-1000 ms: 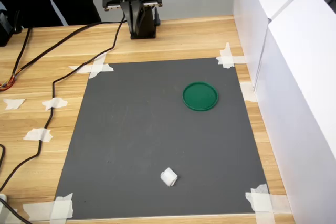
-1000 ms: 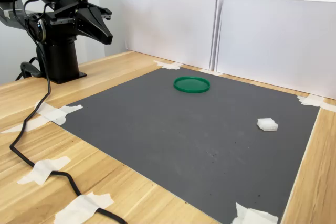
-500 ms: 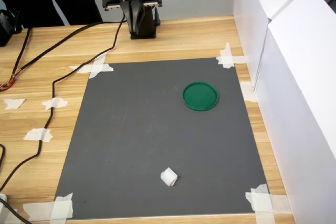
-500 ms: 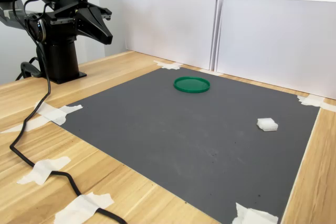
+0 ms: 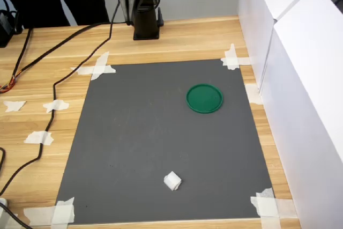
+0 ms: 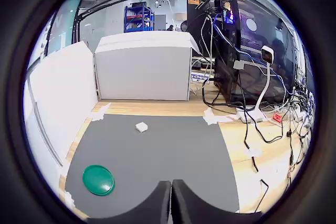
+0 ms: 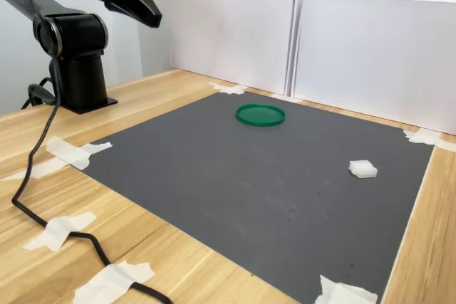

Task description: Grasp a white terminal and put it on the green lid.

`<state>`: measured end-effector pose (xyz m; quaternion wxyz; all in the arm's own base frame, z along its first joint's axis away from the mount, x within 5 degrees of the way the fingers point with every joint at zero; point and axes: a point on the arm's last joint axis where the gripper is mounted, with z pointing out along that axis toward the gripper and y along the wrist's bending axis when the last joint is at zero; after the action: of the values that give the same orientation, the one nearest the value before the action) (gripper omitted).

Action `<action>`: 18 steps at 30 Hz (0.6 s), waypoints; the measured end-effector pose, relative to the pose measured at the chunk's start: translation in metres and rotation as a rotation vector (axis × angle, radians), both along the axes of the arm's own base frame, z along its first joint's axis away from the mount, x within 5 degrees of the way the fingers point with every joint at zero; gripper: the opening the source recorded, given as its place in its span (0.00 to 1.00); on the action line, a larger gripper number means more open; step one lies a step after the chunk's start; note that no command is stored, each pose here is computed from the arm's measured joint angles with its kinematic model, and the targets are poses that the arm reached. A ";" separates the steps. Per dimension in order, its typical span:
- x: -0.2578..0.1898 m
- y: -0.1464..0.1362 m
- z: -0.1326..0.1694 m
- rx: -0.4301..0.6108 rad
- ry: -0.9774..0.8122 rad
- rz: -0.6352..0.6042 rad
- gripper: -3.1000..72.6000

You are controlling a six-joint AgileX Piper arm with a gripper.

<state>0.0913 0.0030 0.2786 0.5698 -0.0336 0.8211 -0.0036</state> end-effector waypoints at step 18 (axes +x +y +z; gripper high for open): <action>0.111 0.001 0.040 -0.143 0.459 0.099 0.02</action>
<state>0.2027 0.0043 0.3184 0.3640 -0.1138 0.9240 -0.0259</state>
